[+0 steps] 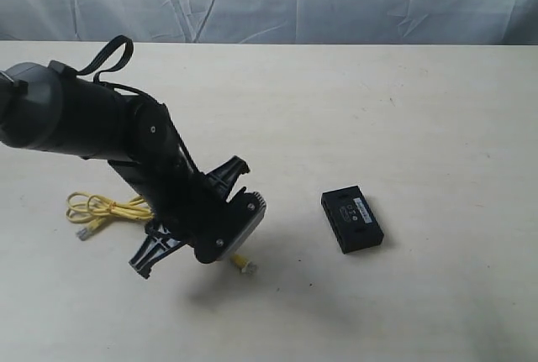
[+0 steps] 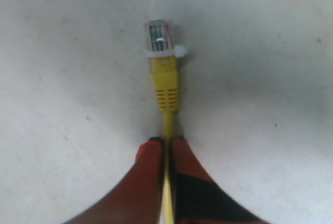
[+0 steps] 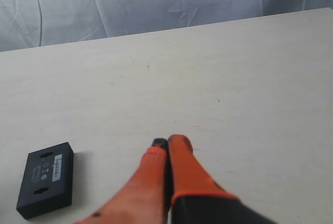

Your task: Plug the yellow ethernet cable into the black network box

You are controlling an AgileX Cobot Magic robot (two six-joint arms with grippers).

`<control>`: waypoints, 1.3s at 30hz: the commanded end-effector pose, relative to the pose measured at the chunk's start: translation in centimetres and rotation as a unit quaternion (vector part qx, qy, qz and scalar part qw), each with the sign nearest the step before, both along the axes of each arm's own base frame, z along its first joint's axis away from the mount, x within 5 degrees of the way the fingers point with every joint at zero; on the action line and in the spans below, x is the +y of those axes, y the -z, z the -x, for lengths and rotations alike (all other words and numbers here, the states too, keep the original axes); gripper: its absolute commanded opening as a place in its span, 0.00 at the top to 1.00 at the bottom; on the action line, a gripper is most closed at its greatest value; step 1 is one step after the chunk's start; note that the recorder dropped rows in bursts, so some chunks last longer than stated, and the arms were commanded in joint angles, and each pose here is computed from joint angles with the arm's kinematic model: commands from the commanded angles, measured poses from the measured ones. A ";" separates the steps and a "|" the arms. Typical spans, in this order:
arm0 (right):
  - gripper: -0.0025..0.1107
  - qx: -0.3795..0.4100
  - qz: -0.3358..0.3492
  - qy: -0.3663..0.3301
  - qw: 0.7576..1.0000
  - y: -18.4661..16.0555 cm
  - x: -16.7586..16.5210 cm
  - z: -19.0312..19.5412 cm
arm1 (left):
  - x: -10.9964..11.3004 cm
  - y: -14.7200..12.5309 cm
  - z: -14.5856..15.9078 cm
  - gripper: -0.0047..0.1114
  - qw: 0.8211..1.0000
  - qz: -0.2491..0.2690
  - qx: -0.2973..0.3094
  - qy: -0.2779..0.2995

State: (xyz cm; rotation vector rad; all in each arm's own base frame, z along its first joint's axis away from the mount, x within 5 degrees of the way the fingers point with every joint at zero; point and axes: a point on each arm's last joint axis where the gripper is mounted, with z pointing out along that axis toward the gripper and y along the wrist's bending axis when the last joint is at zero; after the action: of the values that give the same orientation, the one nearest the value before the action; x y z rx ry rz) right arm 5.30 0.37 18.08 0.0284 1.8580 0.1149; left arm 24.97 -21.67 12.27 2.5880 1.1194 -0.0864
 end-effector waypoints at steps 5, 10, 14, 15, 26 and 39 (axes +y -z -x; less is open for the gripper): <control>0.99 -0.009 0.002 0.003 1.000 0.0 0.0 0.0 | -0.1 -1.3 0.1 0.96 0.994 0.026 0.019 -0.100; 0.99 -0.009 0.002 0.003 1.000 0.0 0.0 0.0 | 0.1 -3.2 0.4 0.96 0.978 0.048 0.044 -0.197; 0.99 -0.009 0.002 0.003 1.000 0.0 0.0 0.0 | 0.5 -3.5 0.8 0.96 0.970 0.032 0.067 -0.230; 0.99 -0.009 0.002 0.003 1.000 0.0 0.0 0.0 | 0.5 -3.5 0.8 0.96 0.970 0.029 0.068 -0.233; 0.99 -0.117 -0.003 0.005 0.993 -2.0 -0.1 -0.3 | 0.4 -3.6 0.2 0.96 0.962 0.048 0.049 -0.263; 0.99 -0.289 -0.012 0.006 0.957 -5.1 -0.1 0.1 | 0.4 -3.4 0.2 0.96 0.962 0.046 0.050 -0.264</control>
State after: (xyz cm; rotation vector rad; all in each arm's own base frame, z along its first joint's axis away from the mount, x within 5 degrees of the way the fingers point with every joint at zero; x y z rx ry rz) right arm 5.41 0.33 22.82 0.0227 1.3240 0.1330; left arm 24.93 -21.32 15.61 2.1379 1.7494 -0.1381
